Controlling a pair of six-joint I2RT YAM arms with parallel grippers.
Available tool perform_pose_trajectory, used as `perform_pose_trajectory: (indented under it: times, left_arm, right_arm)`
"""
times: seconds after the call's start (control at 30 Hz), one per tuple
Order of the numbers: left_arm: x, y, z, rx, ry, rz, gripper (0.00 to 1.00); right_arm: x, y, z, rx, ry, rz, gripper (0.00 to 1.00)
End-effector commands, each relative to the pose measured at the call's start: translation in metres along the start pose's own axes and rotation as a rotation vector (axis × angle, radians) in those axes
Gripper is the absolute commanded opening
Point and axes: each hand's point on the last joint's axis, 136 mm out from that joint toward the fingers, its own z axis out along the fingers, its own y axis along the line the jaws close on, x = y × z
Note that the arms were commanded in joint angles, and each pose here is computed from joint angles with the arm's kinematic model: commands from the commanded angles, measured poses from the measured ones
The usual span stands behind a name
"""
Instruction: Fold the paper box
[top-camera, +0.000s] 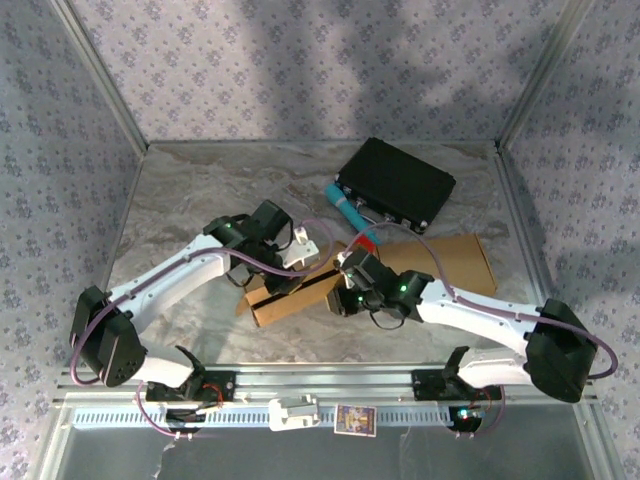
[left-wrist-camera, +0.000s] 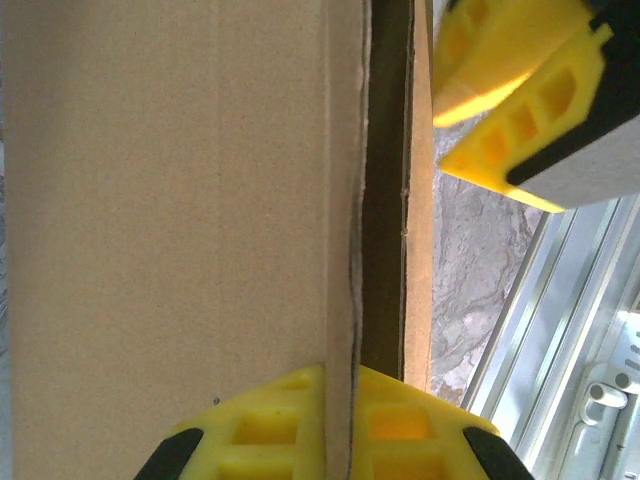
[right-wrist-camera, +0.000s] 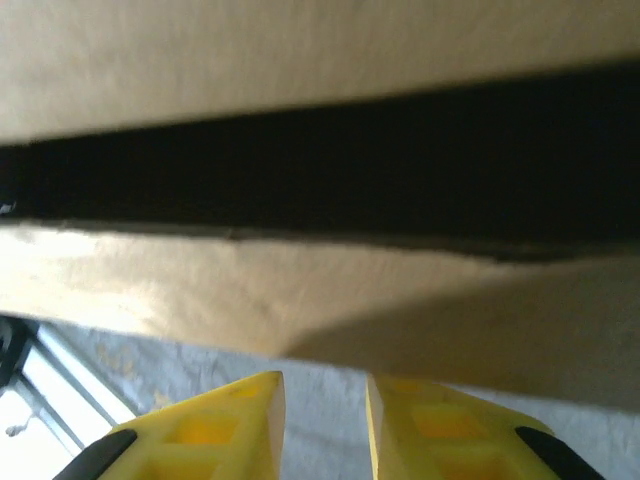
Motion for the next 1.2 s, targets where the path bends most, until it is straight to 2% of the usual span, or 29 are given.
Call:
perform_pose_trajectory:
  times: [0.0, 0.17, 0.27, 0.37, 0.43, 0.53, 0.67, 0.8, 0.93, 1.03, 1.17]
  left_arm:
    - [0.001, -0.004, 0.000, 0.067, 0.013, -0.055, 0.00]
    - [-0.002, 0.003, -0.004, 0.088, -0.012, -0.101, 0.07]
    - [-0.005, 0.011, -0.010, 0.079, -0.034, -0.133, 0.24]
    - [-0.007, 0.016, -0.017, 0.071, -0.061, -0.144, 0.43]
    - [-0.009, 0.021, -0.020, 0.062, -0.077, -0.152, 0.50]
    - [-0.009, 0.027, -0.022, 0.061, -0.095, -0.172, 0.51]
    - [-0.003, 0.028, -0.019, 0.068, -0.064, -0.181, 0.51]
    - [-0.003, 0.018, -0.009, 0.075, -0.060, -0.199, 0.51]
    - [0.009, 0.012, 0.014, 0.070, -0.007, -0.215, 0.54]
    - [0.019, 0.017, 0.026, 0.014, 0.019, -0.217, 0.54]
    - [0.023, 0.020, 0.030, 0.002, 0.032, -0.235, 0.54]
  right_arm:
    - [-0.046, 0.008, -0.005, -0.016, -0.234, -0.066, 0.29]
    - [-0.074, 0.016, -0.006, -0.043, -0.376, -0.089, 0.30]
    - [-0.091, 0.019, -0.008, -0.066, -0.430, -0.080, 0.29]
    - [-0.107, 0.022, -0.004, -0.081, -0.425, -0.062, 0.27]
    - [-0.114, 0.025, 0.000, -0.092, -0.412, -0.057, 0.26]
    - [-0.125, 0.027, 0.007, -0.104, -0.397, -0.048, 0.26]
    - [-0.124, 0.017, 0.012, -0.089, -0.357, 0.002, 0.23]
    - [-0.101, -0.002, -0.014, -0.056, -0.357, 0.087, 0.23]
    - [-0.073, -0.027, -0.042, 0.008, -0.326, 0.128, 0.24]
    - [-0.077, -0.051, -0.066, 0.036, -0.357, 0.199, 0.28]
    - [-0.105, -0.083, -0.078, 0.075, -0.350, 0.300, 0.31]
